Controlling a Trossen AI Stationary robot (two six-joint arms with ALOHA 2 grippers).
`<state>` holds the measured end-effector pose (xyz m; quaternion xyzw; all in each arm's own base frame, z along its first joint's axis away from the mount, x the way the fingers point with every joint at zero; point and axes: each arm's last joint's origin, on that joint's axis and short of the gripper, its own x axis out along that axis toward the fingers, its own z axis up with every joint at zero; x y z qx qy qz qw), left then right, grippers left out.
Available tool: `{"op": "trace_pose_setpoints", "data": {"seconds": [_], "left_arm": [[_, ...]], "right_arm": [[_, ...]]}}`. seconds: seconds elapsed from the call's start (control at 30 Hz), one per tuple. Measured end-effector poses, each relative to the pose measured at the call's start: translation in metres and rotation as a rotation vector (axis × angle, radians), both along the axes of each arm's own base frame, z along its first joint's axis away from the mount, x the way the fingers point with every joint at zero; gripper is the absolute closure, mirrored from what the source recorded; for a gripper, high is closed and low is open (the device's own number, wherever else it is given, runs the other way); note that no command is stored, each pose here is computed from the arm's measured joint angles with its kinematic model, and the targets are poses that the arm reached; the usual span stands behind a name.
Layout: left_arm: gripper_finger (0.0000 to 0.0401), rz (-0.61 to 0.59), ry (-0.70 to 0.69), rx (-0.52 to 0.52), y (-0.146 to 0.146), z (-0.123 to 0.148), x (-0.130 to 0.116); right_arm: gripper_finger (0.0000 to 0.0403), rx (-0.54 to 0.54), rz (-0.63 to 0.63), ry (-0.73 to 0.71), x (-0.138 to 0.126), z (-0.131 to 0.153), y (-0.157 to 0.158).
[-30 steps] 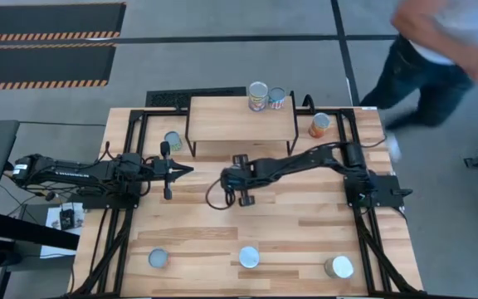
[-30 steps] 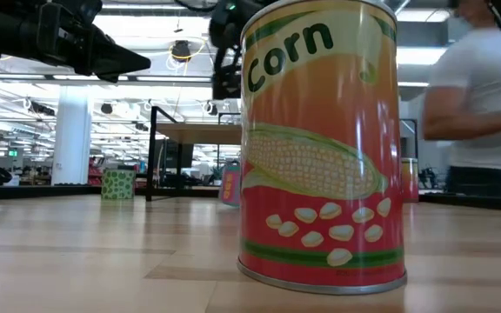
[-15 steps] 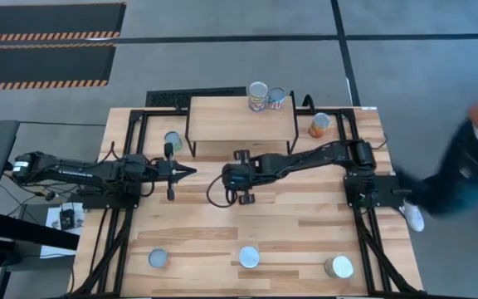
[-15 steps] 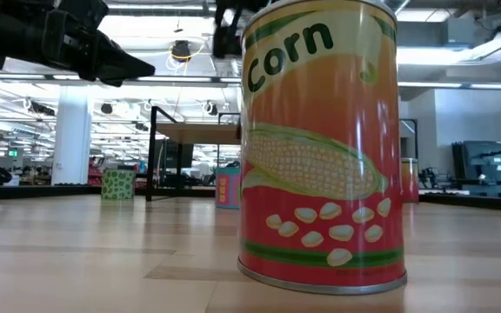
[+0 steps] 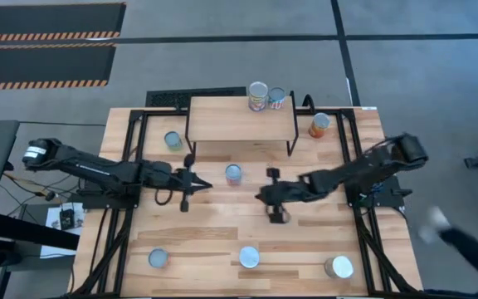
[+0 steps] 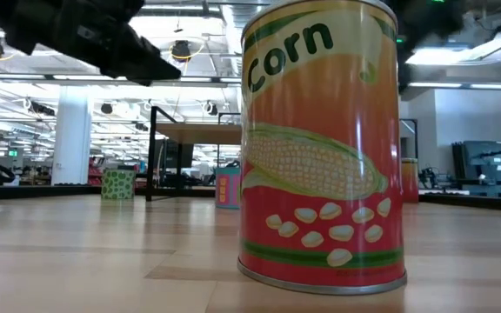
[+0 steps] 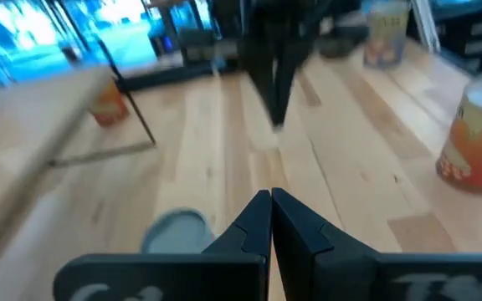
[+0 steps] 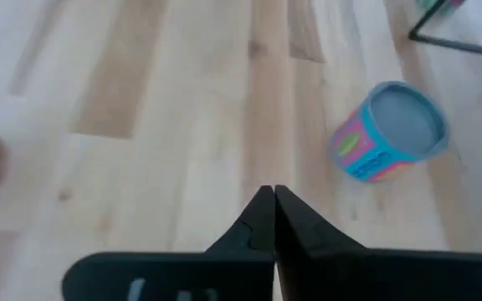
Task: Pick and place cans onto a shelf
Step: Put the small canned corn on the shelf
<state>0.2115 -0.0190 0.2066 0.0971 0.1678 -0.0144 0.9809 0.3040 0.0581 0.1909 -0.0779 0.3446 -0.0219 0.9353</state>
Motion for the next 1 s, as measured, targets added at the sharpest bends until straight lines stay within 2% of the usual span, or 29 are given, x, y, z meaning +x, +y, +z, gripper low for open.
{"op": "trace_pose_setpoints", "data": {"seconds": [0.2,0.4,0.57,0.77,1.0], "left_arm": [[0.0399,0.064,0.146,0.023,-0.002,-0.002,0.034],[0.0374,0.083,0.282,0.063,-0.005,0.003,0.071],[0.0327,0.08,0.397,0.117,-0.005,-0.004,0.098],[0.0275,0.122,0.494,0.194,0.007,-0.026,0.113],[0.0269,0.102,0.564,0.27,0.016,-0.044,0.118]], "right_arm": [[0.0391,0.068,0.019,-0.27,-0.047,-0.019,0.006],[0.0399,0.071,-0.028,-0.387,-0.073,-0.024,0.01],[0.0393,0.088,-0.003,-0.42,-0.075,-0.025,0.017],[0.0394,0.055,-0.037,-0.392,-0.073,-0.033,0.018],[0.0393,0.049,-0.049,-0.396,-0.07,-0.037,0.015]]}}
